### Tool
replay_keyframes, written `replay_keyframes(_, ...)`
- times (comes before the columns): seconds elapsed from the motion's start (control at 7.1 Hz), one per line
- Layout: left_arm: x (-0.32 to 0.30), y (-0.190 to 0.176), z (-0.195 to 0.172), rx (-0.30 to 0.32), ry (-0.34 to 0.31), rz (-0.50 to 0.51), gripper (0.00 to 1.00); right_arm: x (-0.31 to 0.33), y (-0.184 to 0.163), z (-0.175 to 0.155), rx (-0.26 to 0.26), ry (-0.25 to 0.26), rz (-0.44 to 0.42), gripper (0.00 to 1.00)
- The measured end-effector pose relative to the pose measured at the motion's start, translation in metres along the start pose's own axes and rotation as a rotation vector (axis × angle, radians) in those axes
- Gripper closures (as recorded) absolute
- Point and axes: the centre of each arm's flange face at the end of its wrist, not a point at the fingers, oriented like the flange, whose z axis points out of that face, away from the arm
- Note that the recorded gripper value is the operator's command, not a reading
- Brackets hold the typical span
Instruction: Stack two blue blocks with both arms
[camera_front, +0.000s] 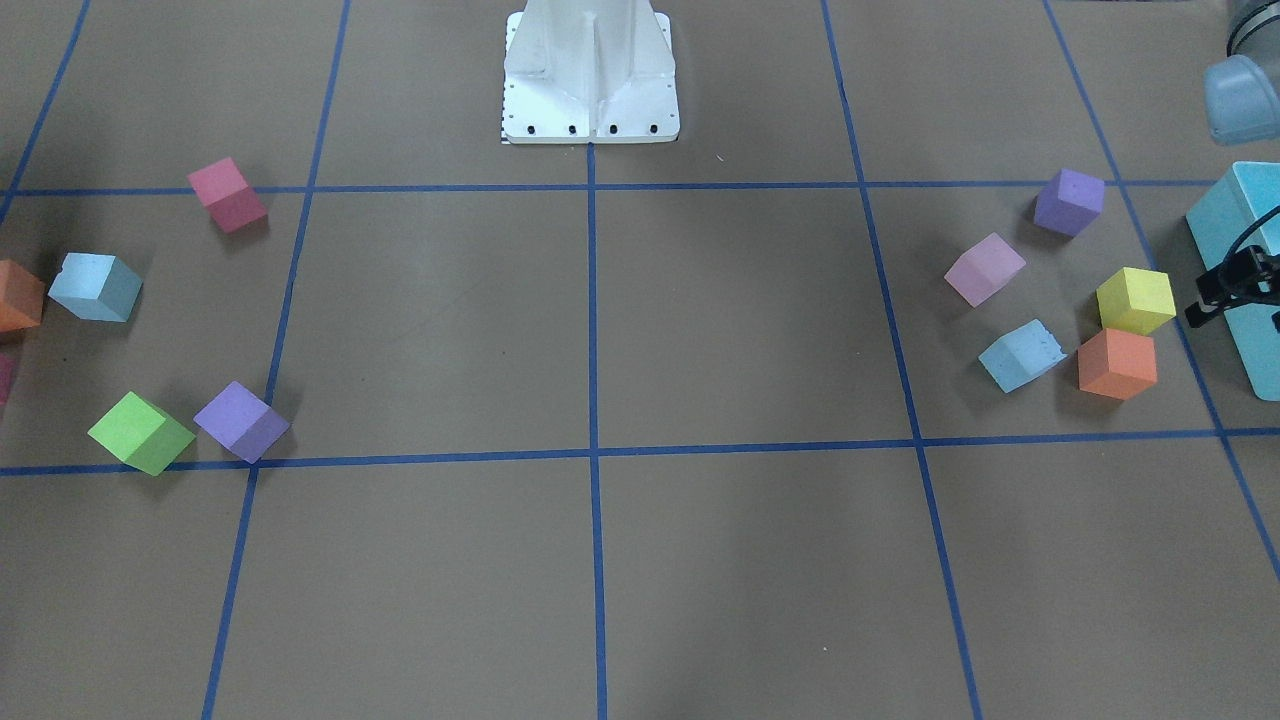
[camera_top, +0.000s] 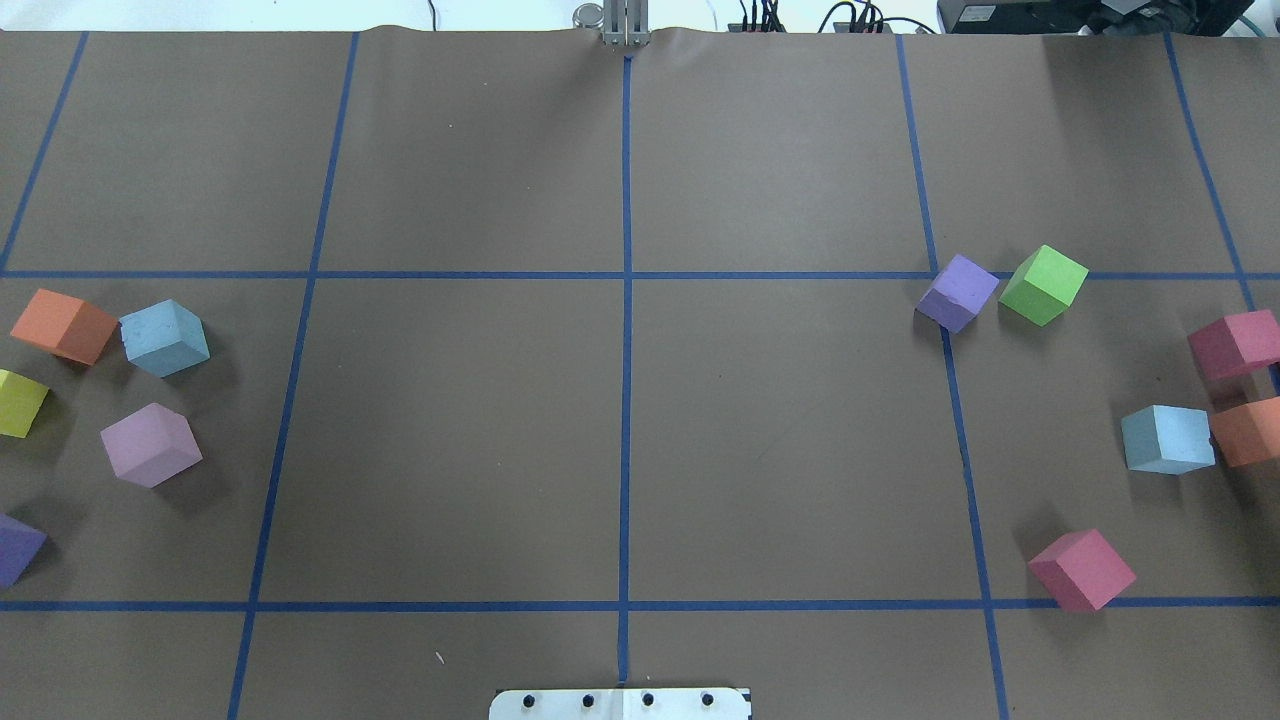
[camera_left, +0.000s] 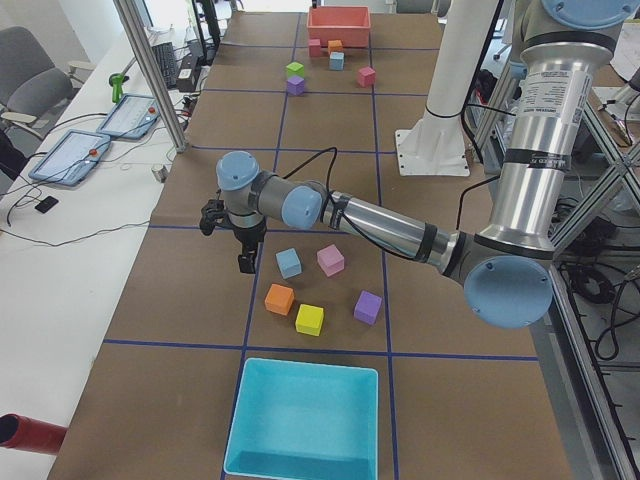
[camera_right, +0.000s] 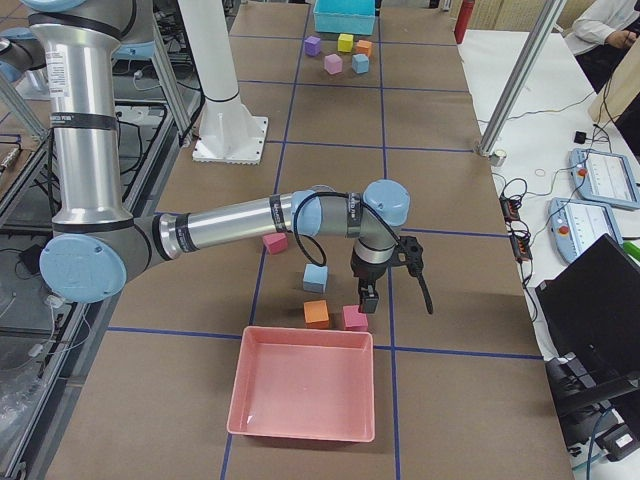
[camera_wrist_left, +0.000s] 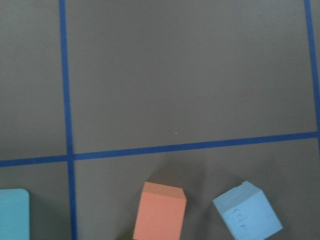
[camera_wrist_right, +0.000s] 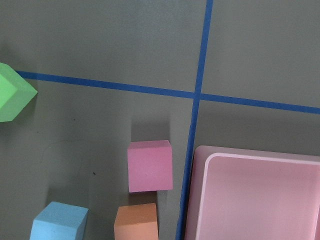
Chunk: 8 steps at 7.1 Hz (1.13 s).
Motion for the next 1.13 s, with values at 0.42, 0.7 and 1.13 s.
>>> replay_keyframes(0.42,0.039,-0.008,0.010,-0.013,0.015,-0.014,0.01,-0.029,-0.005,-0.021,0.044,-0.040,-0.014,0.01)
replay_keyframes(0.7,0.044,-0.006,0.010,-0.010,0.018,-0.005,0.01,-0.069,-0.003,-0.010,0.066,-0.125,-0.076,0.09)
replay_keyframes(1.13,0.040,-0.002,0.011,-0.006,0.017,0.006,0.01,-0.108,0.016,0.047,0.057,-0.087,-0.186,0.02)
